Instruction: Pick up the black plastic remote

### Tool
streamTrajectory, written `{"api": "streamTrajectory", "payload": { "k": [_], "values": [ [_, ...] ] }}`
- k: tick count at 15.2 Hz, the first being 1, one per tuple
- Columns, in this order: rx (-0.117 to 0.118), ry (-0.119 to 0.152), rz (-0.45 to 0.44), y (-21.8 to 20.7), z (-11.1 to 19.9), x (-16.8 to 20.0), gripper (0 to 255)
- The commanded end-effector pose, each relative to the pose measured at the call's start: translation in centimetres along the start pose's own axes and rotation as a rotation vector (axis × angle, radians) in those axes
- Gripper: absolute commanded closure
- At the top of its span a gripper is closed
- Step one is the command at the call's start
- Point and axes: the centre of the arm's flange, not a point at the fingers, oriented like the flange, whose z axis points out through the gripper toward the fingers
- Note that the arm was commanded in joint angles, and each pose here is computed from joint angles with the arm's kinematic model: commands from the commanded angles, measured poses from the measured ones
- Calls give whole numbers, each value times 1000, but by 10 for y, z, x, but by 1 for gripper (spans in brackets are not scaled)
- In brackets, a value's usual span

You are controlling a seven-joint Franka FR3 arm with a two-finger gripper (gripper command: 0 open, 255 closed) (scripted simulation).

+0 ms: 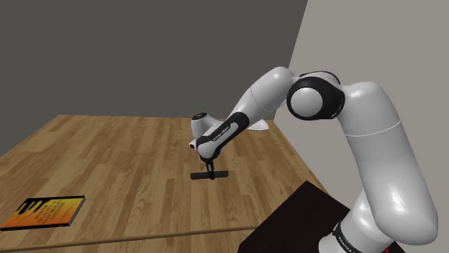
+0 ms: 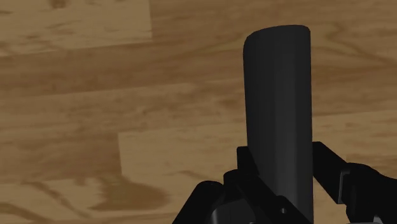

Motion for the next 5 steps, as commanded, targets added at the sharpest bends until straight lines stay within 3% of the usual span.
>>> {"api": "streamTrajectory", "payload": {
  "k": [1, 5],
  "values": [
    [0, 0, 0, -1, -11, -2, 255],
    [0, 0, 0, -1, -22, -5, 255]
  ]
}}
